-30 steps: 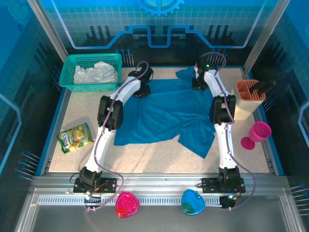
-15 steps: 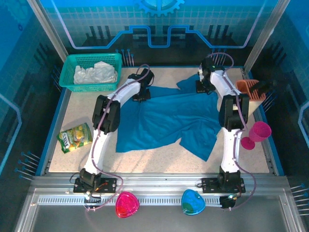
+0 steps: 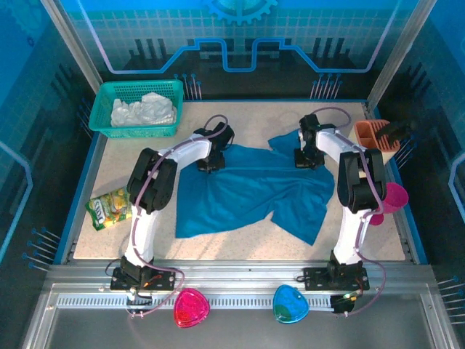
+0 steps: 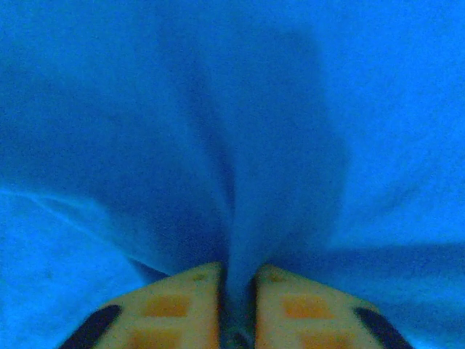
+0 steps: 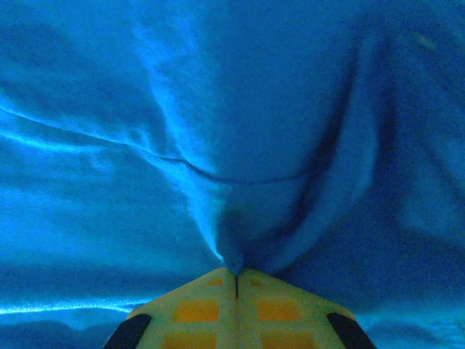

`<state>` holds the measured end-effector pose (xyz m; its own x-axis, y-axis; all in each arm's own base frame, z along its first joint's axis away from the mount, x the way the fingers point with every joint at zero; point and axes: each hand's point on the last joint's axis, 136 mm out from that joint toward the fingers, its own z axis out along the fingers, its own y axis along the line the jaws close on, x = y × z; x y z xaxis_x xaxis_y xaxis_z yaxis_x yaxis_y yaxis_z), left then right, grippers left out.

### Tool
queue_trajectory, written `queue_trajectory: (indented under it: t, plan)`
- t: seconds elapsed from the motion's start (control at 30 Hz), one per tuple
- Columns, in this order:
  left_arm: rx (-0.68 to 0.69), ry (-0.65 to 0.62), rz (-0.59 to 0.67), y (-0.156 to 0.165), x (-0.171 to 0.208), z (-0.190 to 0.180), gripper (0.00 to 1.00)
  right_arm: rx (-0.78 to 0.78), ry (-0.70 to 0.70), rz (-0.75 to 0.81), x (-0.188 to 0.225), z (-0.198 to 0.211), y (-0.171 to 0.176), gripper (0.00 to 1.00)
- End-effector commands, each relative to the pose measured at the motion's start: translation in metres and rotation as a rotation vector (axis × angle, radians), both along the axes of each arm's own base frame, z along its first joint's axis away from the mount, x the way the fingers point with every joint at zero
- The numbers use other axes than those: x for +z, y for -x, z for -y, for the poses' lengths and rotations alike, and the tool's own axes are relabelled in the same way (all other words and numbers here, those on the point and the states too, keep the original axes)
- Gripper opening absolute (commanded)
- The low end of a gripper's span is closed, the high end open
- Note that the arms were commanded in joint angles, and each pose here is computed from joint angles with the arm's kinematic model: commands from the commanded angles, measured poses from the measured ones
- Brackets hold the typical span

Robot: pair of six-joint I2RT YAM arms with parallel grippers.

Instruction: Fold and stack the t-shirts

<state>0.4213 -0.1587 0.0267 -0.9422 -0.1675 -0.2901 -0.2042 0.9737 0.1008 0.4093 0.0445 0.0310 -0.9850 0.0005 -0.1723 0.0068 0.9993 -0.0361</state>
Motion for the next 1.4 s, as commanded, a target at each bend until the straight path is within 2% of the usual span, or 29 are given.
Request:
queue_trajectory:
  t: [0.0, 0.1, 0.17, 0.3, 0.37, 0.43, 0.53, 0.73, 0.93, 1.2, 1.37]
  plan:
    - [0.057, -0.032, 0.055, 0.006, 0.026, -0.012, 0.35, -0.043, 0.028, 0.033, 0.010, 0.003, 0.001, 0.00]
    - [0.059, -0.033, 0.075, 0.012, 0.038, -0.015, 0.61, -0.054, 0.040, 0.033, 0.015, 0.006, 0.001, 0.16]
    - [0.061, -0.044, 0.110, 0.011, 0.058, -0.020, 0.71, -0.054, 0.040, 0.049, 0.026, 0.007, 0.000, 0.24]
    - [0.049, -0.091, 0.163, 0.005, 0.104, -0.033, 0.79, -0.048, 0.040, 0.096, 0.053, 0.009, -0.002, 0.30]
    - [0.057, -0.102, 0.160, 0.001, 0.114, -0.044, 0.79, -0.045, 0.036, 0.110, 0.061, 0.009, 0.000, 0.30]
    - [0.079, -0.094, 0.143, -0.008, 0.110, -0.057, 0.74, -0.042, 0.027, 0.117, 0.065, 0.008, 0.002, 0.29]
    - [0.106, -0.050, 0.105, -0.026, 0.089, -0.075, 0.65, -0.039, 0.003, 0.119, 0.064, 0.006, 0.007, 0.26]
    - [0.179, -0.042, 0.097, -0.060, 0.055, -0.110, 0.62, -0.036, -0.051, 0.104, 0.052, -0.002, 0.011, 0.19]
    - [0.139, 0.047, 0.100, -0.092, 0.027, -0.107, 0.56, -0.042, -0.074, 0.086, 0.045, -0.006, 0.015, 0.12]
    - [0.112, 0.027, 0.078, -0.101, 0.002, -0.111, 0.52, -0.044, -0.077, 0.075, 0.042, -0.006, 0.019, 0.08]
    - [0.116, 0.052, 0.019, -0.091, -0.014, -0.109, 0.48, -0.046, -0.077, 0.075, 0.041, -0.005, 0.022, 0.06]
